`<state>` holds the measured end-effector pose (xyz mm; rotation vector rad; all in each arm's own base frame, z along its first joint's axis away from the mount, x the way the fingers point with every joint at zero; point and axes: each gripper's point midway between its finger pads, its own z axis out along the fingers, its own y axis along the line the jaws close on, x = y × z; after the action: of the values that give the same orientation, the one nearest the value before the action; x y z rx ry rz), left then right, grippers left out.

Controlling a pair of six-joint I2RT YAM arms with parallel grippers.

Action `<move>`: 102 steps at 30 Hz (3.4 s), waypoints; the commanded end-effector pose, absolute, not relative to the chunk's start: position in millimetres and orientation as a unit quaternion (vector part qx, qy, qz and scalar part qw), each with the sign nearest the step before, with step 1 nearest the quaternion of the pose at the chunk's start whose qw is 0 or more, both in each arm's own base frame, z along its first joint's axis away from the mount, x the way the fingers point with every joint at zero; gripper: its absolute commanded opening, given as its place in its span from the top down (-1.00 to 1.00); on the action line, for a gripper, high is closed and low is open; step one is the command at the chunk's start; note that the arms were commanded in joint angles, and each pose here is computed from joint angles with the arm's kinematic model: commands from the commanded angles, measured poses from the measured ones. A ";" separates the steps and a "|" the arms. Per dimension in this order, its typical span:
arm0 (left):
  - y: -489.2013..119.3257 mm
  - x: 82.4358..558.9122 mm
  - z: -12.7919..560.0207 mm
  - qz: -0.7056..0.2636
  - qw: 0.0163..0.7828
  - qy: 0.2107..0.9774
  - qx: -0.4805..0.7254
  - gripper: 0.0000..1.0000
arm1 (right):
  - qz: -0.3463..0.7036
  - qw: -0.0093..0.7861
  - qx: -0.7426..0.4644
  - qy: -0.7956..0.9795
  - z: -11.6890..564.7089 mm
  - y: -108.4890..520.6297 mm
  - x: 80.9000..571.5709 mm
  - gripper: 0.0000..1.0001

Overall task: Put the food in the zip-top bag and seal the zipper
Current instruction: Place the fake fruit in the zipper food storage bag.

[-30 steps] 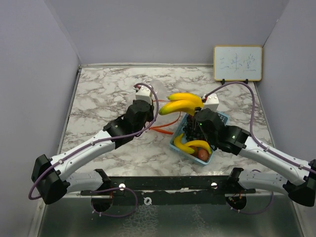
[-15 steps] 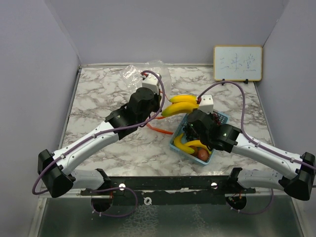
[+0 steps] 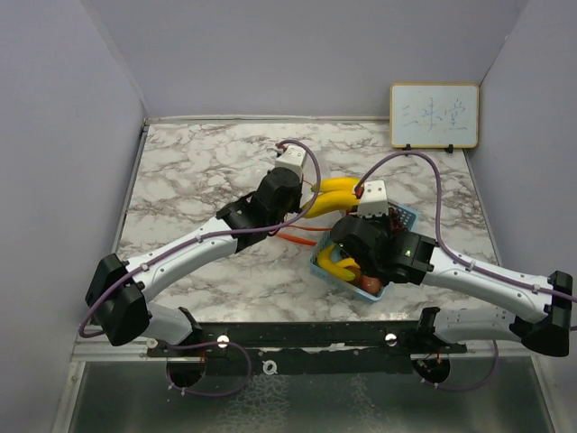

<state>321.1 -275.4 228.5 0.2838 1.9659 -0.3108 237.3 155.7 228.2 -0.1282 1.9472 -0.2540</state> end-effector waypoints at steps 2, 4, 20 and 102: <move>-272.9 338.5 240.2 -0.099 0.557 0.817 0.114 1.00 | -0.091 0.594 -0.029 0.799 250.4 162.5 233.7 0.98; -272.9 343.9 246.1 -0.095 0.560 0.815 0.115 1.00 | -0.099 0.596 -0.030 0.797 251.1 162.1 229.3 0.98; -261.7 358.0 234.4 -0.099 0.548 0.824 0.103 1.00 | -0.048 0.647 -0.080 0.757 307.1 184.1 227.8 0.98; -316.4 294.2 331.5 -0.337 0.513 0.772 0.164 1.00 | -0.158 0.648 0.035 0.745 254.4 196.1 235.3 0.98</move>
<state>313.0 -289.8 299.7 0.3386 1.9453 -0.6128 233.7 193.1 239.9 0.0630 1.7537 -0.3865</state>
